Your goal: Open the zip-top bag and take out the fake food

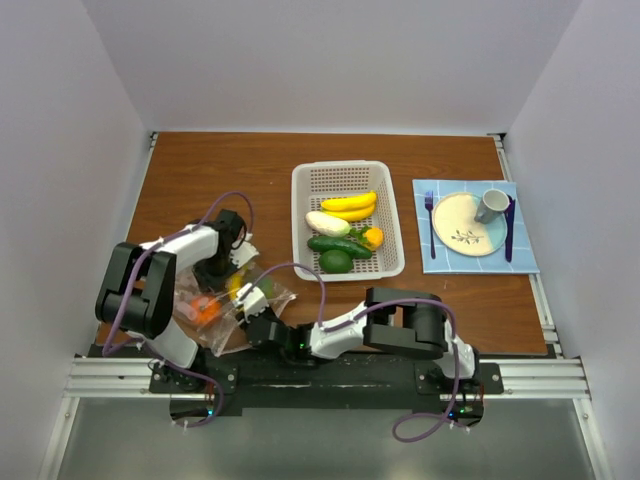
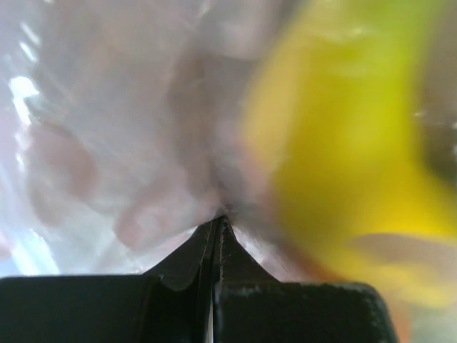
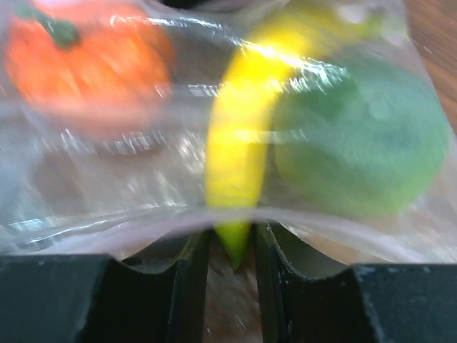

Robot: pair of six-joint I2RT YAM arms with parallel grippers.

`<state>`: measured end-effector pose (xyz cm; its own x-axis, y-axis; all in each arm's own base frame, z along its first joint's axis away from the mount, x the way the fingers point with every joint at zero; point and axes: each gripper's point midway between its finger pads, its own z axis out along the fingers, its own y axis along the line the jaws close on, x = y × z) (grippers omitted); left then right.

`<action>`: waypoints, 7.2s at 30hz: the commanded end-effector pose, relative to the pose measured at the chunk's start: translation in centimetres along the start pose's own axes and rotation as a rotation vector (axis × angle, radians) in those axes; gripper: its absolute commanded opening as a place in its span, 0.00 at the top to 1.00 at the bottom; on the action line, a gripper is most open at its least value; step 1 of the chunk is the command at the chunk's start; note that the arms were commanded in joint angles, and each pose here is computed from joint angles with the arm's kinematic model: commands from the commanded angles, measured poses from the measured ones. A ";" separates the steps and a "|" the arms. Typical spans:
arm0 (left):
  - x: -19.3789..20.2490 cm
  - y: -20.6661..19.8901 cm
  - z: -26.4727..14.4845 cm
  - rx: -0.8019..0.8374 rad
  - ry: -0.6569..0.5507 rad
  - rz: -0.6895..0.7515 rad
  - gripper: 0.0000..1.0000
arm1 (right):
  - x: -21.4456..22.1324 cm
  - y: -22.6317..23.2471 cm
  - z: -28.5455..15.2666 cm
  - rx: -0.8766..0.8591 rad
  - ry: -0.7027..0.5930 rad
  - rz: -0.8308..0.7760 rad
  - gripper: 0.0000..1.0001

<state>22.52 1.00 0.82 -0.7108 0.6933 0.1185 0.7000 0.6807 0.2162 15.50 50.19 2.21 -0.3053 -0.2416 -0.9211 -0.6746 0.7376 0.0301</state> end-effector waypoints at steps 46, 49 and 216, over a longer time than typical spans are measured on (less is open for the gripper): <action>-4.8 0.3 1.8 0.194 -0.114 -0.161 1.00 | -20.8 -15.2 -21.0 -0.065 -0.265 0.024 1.00; -6.1 0.5 -2.0 0.251 -0.180 -0.169 1.00 | -19.0 -20.7 -18.6 0.186 -0.200 0.064 1.00; -8.8 13.0 -22.5 -0.027 -0.711 -0.455 0.00 | -20.4 -25.1 -11.9 0.301 -0.032 0.102 0.64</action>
<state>37.91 0.74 16.84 -0.7907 0.4181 -0.4472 0.3622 0.9084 0.2089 28.18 33.13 23.54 -0.3076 -0.0840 -0.9478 -0.5130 0.8535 0.0909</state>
